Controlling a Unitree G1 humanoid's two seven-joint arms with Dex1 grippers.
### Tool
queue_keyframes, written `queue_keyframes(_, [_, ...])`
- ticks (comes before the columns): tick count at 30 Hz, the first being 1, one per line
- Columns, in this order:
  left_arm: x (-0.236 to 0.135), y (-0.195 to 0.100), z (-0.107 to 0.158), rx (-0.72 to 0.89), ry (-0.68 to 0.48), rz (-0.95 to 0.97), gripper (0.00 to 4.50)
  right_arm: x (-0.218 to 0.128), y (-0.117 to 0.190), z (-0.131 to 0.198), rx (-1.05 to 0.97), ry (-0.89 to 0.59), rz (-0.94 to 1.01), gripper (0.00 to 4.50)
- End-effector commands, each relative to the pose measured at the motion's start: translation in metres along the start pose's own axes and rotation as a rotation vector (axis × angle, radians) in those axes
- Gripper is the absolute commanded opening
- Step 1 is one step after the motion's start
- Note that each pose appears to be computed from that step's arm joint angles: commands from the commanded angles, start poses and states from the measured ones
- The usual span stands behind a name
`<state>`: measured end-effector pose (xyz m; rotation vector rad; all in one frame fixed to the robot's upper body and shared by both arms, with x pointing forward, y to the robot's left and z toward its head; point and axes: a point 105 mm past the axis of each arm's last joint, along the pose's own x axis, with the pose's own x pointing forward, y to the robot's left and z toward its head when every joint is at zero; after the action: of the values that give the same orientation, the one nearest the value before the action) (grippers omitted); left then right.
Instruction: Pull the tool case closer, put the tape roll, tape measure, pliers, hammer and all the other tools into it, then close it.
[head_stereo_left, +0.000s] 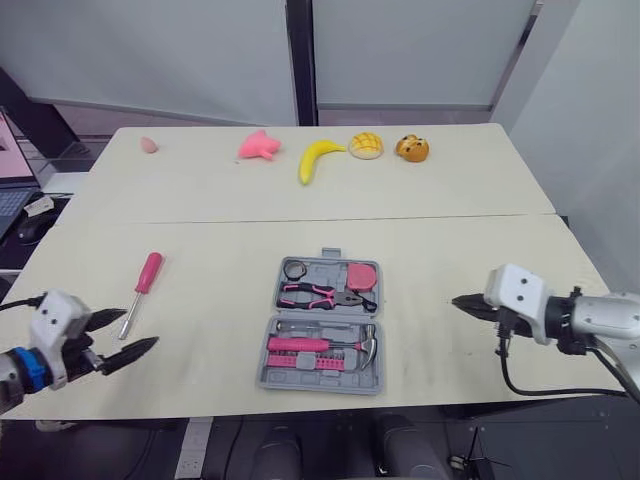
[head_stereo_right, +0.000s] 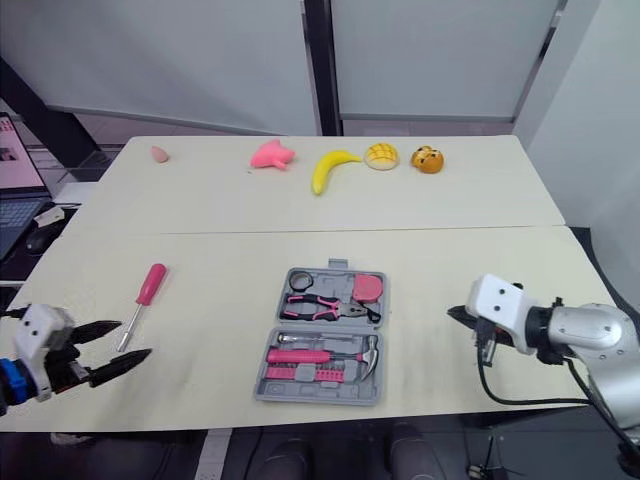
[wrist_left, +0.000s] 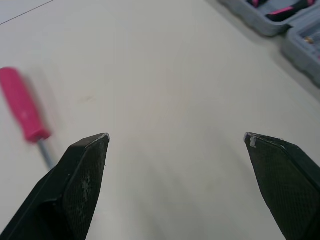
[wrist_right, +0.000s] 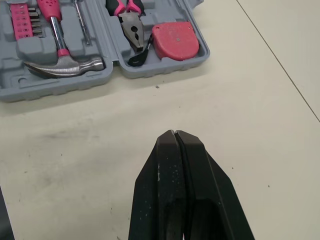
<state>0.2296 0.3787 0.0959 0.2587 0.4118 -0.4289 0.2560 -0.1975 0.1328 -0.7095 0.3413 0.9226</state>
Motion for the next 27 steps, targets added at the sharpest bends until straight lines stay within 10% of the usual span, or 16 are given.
queue_keyframes(1, [-0.027, 0.027, -0.010, -0.088, -0.018, 0.161, 4.50, -0.019, -0.003, -0.003, -0.011, -0.009, -0.021, 0.04])
queue_keyframes(20, [-0.061, 0.029, -0.033, -0.199, 0.032, 0.288, 4.50, -0.042, 0.010, -0.016, -0.011, -0.036, 0.067, 4.33])
queue_keyframes(27, [-0.057, 0.025, -0.029, -0.202, 0.023, 0.289, 4.50, -0.043, -0.007, -0.018, 0.035, -0.051, -0.006, 4.46])
